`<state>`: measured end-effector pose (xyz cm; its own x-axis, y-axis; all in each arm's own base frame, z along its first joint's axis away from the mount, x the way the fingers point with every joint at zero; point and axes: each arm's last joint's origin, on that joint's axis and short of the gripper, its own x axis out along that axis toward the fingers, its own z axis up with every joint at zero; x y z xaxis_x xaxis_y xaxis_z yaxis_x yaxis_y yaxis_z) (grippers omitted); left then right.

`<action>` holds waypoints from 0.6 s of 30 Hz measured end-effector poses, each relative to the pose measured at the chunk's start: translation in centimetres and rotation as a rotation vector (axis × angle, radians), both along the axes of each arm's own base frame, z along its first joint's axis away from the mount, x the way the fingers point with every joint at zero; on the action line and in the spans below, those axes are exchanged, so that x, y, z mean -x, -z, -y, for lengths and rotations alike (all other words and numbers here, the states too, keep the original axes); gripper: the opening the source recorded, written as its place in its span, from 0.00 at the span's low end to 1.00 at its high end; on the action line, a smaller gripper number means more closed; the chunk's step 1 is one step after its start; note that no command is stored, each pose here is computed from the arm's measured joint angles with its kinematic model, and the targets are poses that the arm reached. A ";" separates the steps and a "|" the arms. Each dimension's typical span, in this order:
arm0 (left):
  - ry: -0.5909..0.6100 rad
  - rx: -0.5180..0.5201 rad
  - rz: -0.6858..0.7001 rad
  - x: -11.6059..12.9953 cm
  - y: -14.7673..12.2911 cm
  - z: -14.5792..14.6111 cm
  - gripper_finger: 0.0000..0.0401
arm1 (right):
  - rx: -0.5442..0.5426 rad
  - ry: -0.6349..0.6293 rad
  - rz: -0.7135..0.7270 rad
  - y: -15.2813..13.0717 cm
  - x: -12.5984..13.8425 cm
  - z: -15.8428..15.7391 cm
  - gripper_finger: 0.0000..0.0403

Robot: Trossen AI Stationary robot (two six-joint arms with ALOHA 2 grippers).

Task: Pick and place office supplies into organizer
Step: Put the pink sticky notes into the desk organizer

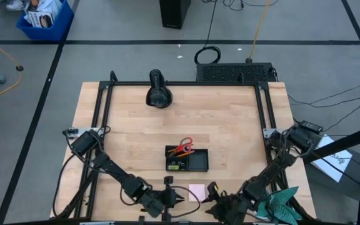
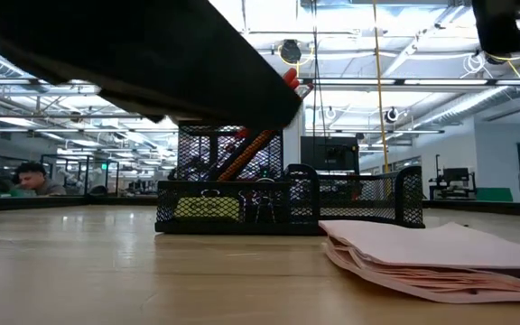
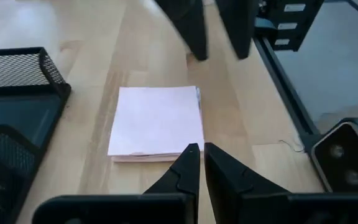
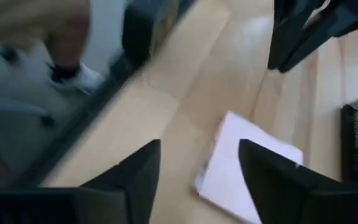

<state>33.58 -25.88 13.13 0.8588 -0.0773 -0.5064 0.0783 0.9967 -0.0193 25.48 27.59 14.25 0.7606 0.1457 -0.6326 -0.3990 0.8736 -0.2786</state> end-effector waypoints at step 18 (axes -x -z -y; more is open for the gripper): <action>0.077 0.090 0.019 -2.4 -0.6 -2.4 0.08 | 0.337 -0.002 0.036 5.0 0.2 -0.4 0.58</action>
